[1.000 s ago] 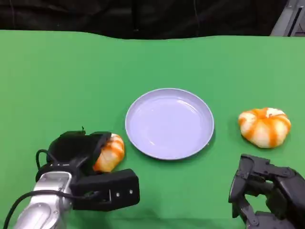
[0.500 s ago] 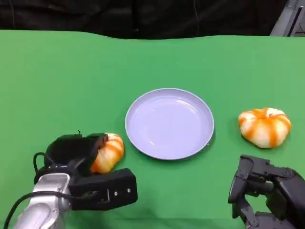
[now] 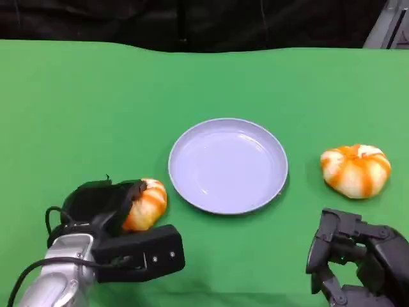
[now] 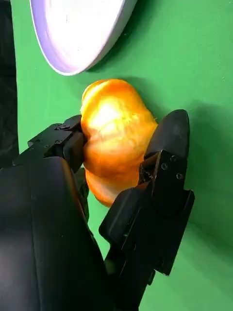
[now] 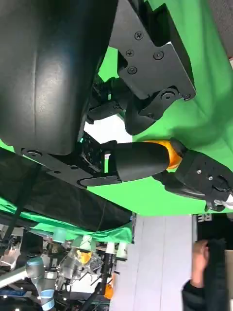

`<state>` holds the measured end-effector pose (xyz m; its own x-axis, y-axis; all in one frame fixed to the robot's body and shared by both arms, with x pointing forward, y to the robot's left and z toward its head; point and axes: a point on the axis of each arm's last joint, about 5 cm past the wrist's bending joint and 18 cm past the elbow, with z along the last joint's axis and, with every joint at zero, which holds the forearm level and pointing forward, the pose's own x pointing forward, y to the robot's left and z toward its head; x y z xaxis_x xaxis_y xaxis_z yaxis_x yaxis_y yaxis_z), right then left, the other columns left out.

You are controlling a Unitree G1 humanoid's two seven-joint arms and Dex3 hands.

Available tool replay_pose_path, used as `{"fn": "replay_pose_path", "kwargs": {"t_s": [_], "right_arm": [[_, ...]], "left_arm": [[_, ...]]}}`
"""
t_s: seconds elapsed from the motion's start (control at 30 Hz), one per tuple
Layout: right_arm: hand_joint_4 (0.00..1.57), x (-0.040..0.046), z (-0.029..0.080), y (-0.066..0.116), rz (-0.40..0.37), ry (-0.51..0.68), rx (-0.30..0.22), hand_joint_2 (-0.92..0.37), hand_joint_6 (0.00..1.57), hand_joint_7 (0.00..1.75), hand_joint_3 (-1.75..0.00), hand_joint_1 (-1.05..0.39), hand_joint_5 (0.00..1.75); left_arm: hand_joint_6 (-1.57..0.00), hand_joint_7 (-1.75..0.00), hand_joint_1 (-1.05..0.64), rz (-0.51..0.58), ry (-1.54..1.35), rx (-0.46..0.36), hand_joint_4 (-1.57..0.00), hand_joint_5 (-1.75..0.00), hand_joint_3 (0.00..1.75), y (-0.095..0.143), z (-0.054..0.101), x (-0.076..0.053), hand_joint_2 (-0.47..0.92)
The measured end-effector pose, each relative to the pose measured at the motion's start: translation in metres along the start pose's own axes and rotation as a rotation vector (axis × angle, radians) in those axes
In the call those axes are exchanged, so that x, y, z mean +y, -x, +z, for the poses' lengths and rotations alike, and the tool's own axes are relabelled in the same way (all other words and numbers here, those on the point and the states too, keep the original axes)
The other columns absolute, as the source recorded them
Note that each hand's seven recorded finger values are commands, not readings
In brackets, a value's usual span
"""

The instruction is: Grasp the bread from the table and place it into the plate.

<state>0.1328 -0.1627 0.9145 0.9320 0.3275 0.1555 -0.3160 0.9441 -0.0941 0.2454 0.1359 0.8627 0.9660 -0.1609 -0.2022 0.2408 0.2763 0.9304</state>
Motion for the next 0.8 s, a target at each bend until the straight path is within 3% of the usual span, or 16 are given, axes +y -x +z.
{"fn": "replay_pose_path", "kwargs": {"t_s": [0.1, 0.17, 0.23, 0.27, 0.37, 0.4, 0.43, 0.47, 0.5, 0.57, 0.7, 0.8], "right_arm": [[0.78, 0.0, 0.0, 0.0, 0.001, 0.0, 0.001, -0.63, 0.71, 1.55, -1.11, -0.01, 1.75], [0.78, 0.0001, 0.0, 0.0, 0.0, 0.003, 0.001, -0.62, 0.71, 1.55, -1.12, -0.01, 1.75], [0.78, 0.0002, 0.001, 0.001, -0.002, 0.007, 0.0, -0.62, 0.71, 1.55, -1.12, -0.01, 1.75], [0.78, 0.0002, 0.001, 0.001, -0.003, 0.007, 0.0, -0.62, 0.71, 1.55, -1.12, -0.01, 1.75], [0.78, 0.0003, 0.001, 0.001, -0.003, 0.006, 0.0, -0.62, 0.71, 1.55, -1.12, -0.01, 1.75], [0.78, 0.0003, 0.001, 0.001, -0.003, 0.005, 0.0, -0.62, 0.71, 1.56, -1.12, -0.01, 1.75], [0.78, 0.0003, 0.001, 0.001, -0.003, 0.005, 0.0, -0.62, 0.71, 1.56, -1.12, -0.01, 1.75], [0.78, 0.0003, 0.001, 0.001, -0.003, 0.006, 0.0, -0.62, 0.71, 1.56, -1.12, -0.01, 1.75], [0.78, 0.0003, 0.001, 0.001, -0.003, 0.006, 0.0, -0.62, 0.71, 1.56, -1.12, 0.0, 1.75], [0.78, 0.0003, 0.001, 0.001, -0.004, 0.007, -0.001, -0.62, 0.71, 1.56, -1.12, -0.01, 1.75], [0.78, 0.0004, 0.001, 0.001, -0.004, 0.012, 0.001, -0.62, 0.7, 1.56, -1.12, 0.0, 1.75], [0.78, 0.0004, 0.001, 0.001, -0.004, 0.012, 0.001, -0.62, 0.71, 1.56, -1.12, -0.02, 1.75]], "left_arm": [[-0.53, -0.03, -0.66, 0.001, 0.006, -0.007, -0.45, -0.04, 0.32, 0.0, 0.0, -0.001, 0.92], [-0.61, -0.04, -0.37, 0.003, 0.035, -0.024, -0.56, -0.07, 0.32, 0.0, 0.0, -0.001, 0.92], [-0.66, -0.05, -0.21, 0.031, 0.078, -0.053, -0.63, -0.07, 0.28, 0.0, -0.001, -0.001, 0.92], [-0.76, -0.07, -0.08, 0.047, 0.091, -0.064, -0.8, -0.13, 0.2, 0.0, -0.001, -0.001, 0.92], [-0.89, -0.11, 0.01, 0.12, 0.139, -0.084, -0.97, -0.18, 0.14, 0.0, -0.002, -0.007, 0.92], [-1.04, -0.13, 0.03, 0.139, 0.154, -0.088, -1.11, -0.24, 0.11, 0.0, -0.002, -0.008, 0.92], [-1.07, -0.47, 0.04, 0.157, 0.161, -0.094, -0.99, -0.84, 0.21, 0.0, -0.002, -0.01, 0.88], [-0.89, -1.07, 0.04, 0.18, 0.165, -0.1, -0.84, -1.35, 0.27, 0.0, -0.002, -0.012, 0.86], [-0.77, -1.4, 0.05, 0.207, 0.168, -0.107, -0.8, -1.54, 0.3, -0.001, -0.003, -0.013, 0.85], [-0.64, -1.67, 0.03, 0.258, 0.173, -0.117, -0.75, -1.7, 0.41, -0.002, -0.004, -0.015, 0.8], [-0.56, -1.74, 0.0, 0.308, 0.195, -0.142, -0.7, -1.74, 0.55, -0.002, -0.006, -0.018, 0.74], [-0.6, -1.75, 0.0, 0.322, 0.213, -0.156, -0.73, -1.75, 0.6, -0.002, -0.006, -0.018, 0.76]]}}
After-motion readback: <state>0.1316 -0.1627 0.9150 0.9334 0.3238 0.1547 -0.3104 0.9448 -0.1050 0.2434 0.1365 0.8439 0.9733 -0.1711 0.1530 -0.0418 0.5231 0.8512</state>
